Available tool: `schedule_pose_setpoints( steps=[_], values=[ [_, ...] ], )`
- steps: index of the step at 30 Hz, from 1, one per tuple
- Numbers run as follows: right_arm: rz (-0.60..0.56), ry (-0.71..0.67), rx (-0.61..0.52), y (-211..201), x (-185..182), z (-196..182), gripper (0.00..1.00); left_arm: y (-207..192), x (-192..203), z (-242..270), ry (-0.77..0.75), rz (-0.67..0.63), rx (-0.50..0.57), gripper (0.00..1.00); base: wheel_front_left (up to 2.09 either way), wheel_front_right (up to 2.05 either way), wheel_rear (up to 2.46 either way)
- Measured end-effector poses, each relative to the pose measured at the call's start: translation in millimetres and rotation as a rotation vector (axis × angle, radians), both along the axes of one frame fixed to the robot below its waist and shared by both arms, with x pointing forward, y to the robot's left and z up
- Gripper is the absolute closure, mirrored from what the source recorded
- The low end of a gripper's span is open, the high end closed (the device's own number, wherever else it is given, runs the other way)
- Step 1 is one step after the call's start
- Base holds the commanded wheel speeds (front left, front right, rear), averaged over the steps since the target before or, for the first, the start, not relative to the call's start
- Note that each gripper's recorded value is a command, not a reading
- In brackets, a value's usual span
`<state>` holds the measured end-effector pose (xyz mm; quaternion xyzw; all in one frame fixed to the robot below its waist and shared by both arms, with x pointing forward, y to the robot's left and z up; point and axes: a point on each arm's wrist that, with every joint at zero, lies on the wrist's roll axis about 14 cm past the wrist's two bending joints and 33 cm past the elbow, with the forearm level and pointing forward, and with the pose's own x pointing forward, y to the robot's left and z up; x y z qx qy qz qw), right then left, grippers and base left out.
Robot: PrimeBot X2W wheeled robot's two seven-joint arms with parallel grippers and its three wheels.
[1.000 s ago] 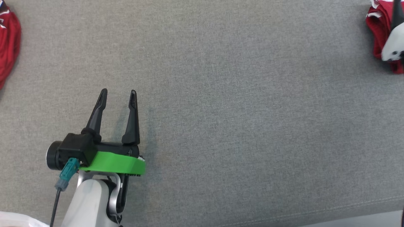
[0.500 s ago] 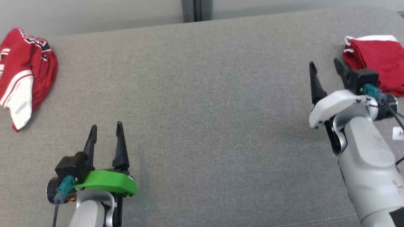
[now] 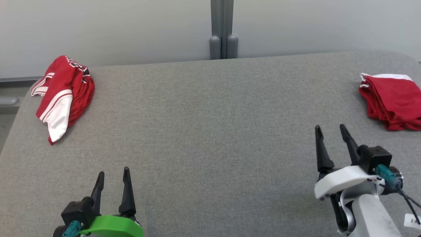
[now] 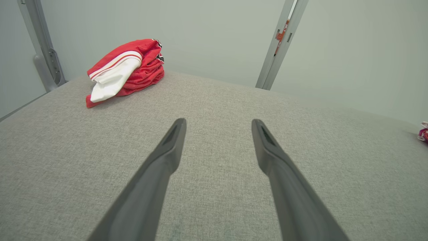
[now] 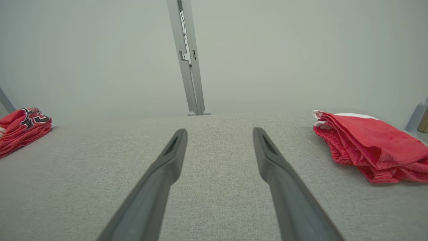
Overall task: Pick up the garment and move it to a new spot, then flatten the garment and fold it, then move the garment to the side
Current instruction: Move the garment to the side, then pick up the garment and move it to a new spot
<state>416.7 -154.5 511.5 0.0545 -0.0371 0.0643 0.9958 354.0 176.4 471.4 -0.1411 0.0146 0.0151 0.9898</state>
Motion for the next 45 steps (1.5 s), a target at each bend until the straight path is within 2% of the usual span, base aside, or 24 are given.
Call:
schedule_pose_setpoints(
  steps=[4, 10, 23, 29, 36, 45],
  values=[
    [0.059, 0.01, 0.063, 21, -16, -4, 0.0, 4, -5, 3, -0.011, 0.013, -0.002, 0.0, 0.0, 0.0, 0.0],
    [0.081, 0.033, 0.09, 29, -26, -11, 0.0, 2, -4, 4, -0.012, 0.007, -0.003, 0.0, 0.0, 0.0, 0.0],
    [0.096, 0.027, 0.067, 33, -26, -10, 0.0, 3, -7, 3, -0.013, 0.007, 0.002, 0.0, 0.0, 0.0, 0.0],
    [0.139, 0.03, 0.064, 49, -23, -11, 0.0, 13, -14, 5, -0.019, 0.039, 0.009, 0.0, 0.0, 0.0, 0.0],
    [0.266, 0.028, 0.074, 94, -16, -8, 0.0, 46, -33, 10, -0.03, 0.147, 0.026, 0.0, 0.0, 0.0, 0.0],
    [0.454, 0.046, 0.077, 162, -14, -12, 0.0, 94, -77, 9, -0.023, 0.322, 0.035, 0.0, 0.0, 0.0, 0.0]
  ],
)
